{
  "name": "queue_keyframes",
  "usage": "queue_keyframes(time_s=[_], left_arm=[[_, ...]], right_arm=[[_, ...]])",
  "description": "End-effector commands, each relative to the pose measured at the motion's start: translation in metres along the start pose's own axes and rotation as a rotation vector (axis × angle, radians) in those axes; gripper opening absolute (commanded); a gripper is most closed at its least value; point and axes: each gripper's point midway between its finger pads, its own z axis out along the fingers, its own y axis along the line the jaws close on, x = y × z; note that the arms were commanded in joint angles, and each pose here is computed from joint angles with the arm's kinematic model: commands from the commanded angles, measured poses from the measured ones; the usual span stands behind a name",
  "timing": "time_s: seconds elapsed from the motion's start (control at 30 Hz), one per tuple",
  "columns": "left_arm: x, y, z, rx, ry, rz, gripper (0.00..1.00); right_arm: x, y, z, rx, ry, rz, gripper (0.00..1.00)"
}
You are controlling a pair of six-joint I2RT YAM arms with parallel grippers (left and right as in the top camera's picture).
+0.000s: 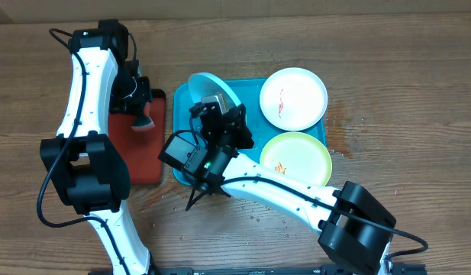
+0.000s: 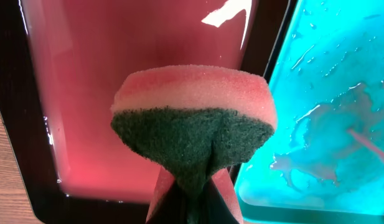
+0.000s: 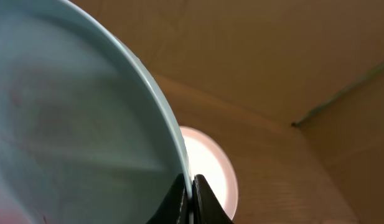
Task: Clean dirty plates on tray and stack at the side
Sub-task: 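Scrub the light-blue plate again with the sponge in the left gripper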
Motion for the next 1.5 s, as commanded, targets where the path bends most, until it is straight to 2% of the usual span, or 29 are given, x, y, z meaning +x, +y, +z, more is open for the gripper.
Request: queue_keyframes(time_s=[0.0,0.2,0.27,0.4,0.5,0.73,0.83,1.03,1.17,1.3,1.37,1.43,1.47], left_arm=[[0.000,-0.002,-0.004,0.000,-0.013,-0.017,0.04],[-0.002,-0.002,-0.004,0.000,-0.021,-0.030,0.04],[-0.005,-0.003,-0.005,0.006,-0.035,-0.051,0.04],[-0.011,-0.008,-0.026,0.028,-0.110,-0.080,0.04],[-0.012,-0.012,-0.052,0.045,-0.195,-0.070,0.04],[-0.012,-0.035,-0.117,0.103,-0.413,-0.079,0.04],[-0.012,-0.047,-0.123,0.116,-0.438,-0.067,0.04],[-0.010,-0.067,-0.117,0.090,-0.439,-0.025,0.04],[-0.011,-0.077,-0.118,0.066,-0.460,0.004,0.04],[-0.010,-0.084,-0.118,0.071,-0.463,0.019,0.04],[-0.010,-0.084,-0.117,0.070,-0.460,0.020,0.04],[-0.011,-0.085,-0.115,0.069,-0.456,0.020,0.04],[-0.011,-0.085,-0.114,0.068,-0.453,0.020,0.04]], right_arm=[[-0.040,-0.037,-0.015,0.132,-0.135,0.098,0.04],[-0.046,-0.040,-0.019,0.154,-0.162,0.137,0.04],[-0.039,-0.029,-0.016,0.089,-0.119,0.139,0.04],[0.011,0.036,0.000,-0.311,0.221,0.138,0.04],[0.037,0.059,0.002,-0.493,0.429,0.192,0.04],[0.071,0.070,0.016,-0.680,0.819,0.420,0.04],[0.093,0.078,0.021,-0.739,0.947,0.468,0.04],[0.138,0.092,0.019,-0.747,1.090,0.453,0.04],[0.145,0.091,0.021,-0.728,1.090,0.440,0.16],[0.140,0.091,0.032,-0.742,0.995,0.370,0.44],[0.133,0.095,0.037,-0.808,0.911,0.286,0.58],[0.124,0.099,0.042,-0.870,0.824,0.215,0.69],[0.120,0.102,0.045,-0.895,0.784,0.184,0.71]])
